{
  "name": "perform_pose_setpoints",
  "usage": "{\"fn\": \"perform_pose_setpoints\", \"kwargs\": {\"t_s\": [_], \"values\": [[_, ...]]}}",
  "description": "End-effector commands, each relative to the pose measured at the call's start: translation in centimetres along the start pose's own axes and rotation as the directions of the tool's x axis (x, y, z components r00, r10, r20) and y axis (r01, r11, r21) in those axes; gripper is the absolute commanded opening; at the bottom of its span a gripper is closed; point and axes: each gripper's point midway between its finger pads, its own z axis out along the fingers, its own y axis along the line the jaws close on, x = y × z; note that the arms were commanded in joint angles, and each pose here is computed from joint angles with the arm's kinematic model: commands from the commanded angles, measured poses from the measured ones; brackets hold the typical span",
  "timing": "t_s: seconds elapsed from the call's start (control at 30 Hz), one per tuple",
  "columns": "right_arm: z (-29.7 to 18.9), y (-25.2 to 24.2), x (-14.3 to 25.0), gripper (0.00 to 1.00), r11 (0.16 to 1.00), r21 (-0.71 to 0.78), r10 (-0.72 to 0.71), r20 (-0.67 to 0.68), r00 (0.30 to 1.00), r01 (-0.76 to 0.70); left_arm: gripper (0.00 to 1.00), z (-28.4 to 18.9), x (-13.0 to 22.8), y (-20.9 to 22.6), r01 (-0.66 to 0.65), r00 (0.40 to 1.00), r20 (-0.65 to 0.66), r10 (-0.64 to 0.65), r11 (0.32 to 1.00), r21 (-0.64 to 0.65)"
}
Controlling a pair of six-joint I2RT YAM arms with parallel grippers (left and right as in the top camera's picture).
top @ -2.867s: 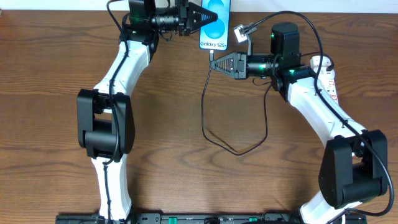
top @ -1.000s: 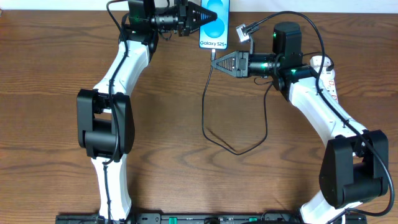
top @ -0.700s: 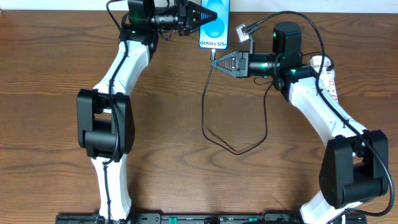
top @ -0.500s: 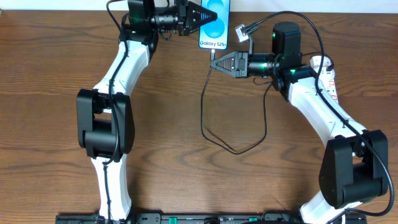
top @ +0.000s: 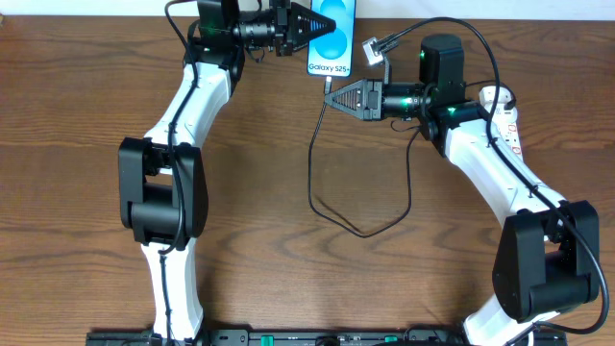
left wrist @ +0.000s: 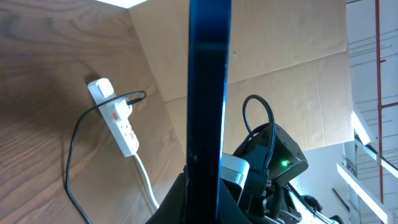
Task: Plug charger to phone and switch on socket
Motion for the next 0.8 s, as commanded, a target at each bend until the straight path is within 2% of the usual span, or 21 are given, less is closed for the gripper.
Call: {"fn": "perform_pose_setpoints", "kwargs": {"t_s": [0.0, 0.77], "values": [[-0.11, 1.2, -0.69, 0.01, 1.0, -0.014, -0.021, 0.007, 1.0, 0.021, 0.08, -0.24, 0.12, -1.95, -0.041, 0.999, -0.023, 0.041, 0.999, 0.02], [-0.19, 1.62, -0.49, 0.01, 0.999, -0.039, 0.003, -0.007, 1.0, -0.003, 0.07, -0.24, 0.11, -1.98, -0.056, 0.998, -0.022, 0.057, 0.998, 0.021]]}}
